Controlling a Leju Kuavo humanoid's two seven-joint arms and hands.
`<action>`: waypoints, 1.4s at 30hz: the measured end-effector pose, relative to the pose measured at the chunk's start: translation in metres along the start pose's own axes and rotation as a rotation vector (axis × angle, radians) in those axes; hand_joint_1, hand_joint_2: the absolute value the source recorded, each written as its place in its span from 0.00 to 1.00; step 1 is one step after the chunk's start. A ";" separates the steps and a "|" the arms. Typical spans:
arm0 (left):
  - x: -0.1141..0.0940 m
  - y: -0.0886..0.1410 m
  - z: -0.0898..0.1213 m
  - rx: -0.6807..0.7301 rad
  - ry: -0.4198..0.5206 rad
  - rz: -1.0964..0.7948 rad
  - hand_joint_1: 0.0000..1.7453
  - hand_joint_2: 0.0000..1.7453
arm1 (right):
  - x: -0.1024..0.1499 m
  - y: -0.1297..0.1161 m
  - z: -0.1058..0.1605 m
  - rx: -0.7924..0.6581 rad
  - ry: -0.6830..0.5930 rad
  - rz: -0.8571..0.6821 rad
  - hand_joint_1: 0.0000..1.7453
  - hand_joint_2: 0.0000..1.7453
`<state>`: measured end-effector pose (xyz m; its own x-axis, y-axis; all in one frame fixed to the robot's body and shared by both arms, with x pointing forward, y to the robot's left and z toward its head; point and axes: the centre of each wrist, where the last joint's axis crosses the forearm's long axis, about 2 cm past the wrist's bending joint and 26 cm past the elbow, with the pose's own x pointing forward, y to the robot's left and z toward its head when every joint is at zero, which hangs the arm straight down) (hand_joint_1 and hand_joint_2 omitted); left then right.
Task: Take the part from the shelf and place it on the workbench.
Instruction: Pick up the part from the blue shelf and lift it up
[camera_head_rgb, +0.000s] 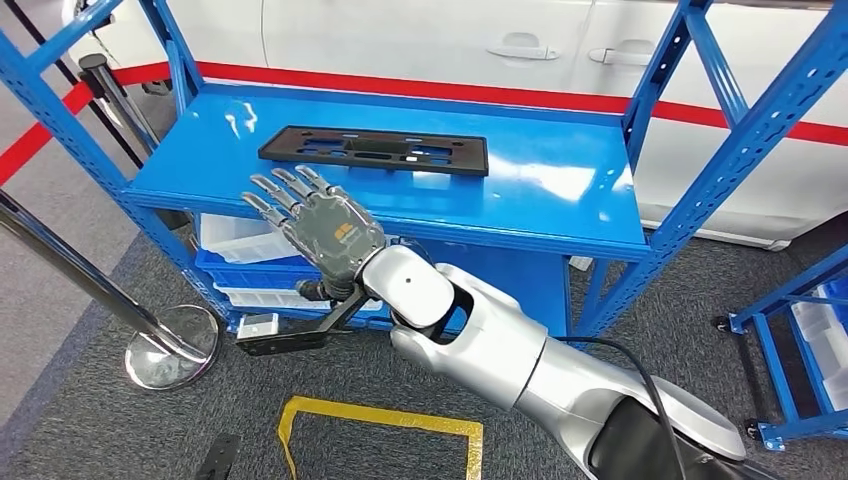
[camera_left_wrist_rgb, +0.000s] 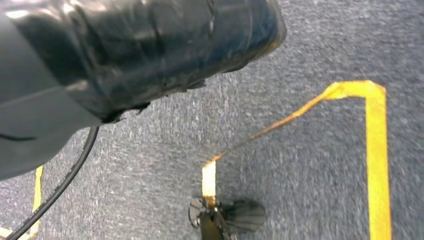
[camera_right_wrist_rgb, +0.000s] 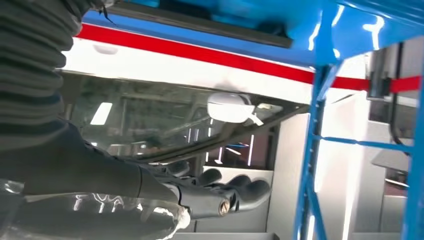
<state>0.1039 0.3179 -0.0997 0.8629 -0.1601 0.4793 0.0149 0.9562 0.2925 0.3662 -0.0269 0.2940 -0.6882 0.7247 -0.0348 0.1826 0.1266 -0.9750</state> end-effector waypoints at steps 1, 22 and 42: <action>0.001 0.000 0.000 -0.001 -0.002 -0.002 0.00 0.00 | 0.000 0.000 -0.003 0.006 0.004 0.004 0.00 1.00; 0.000 -0.003 0.001 -0.004 0.001 0.005 0.00 0.00 | -0.011 0.032 -0.005 0.183 0.081 0.031 0.00 1.00; 0.000 -0.005 0.001 -0.005 0.004 0.017 0.00 0.00 | -0.009 0.041 -0.006 0.298 0.086 0.053 0.00 1.00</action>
<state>0.1030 0.3133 -0.1001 0.8651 -0.1432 0.4806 0.0030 0.9598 0.2805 0.3837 -0.0241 0.2560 -0.6186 0.7816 -0.0808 -0.0059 -0.1075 -0.9942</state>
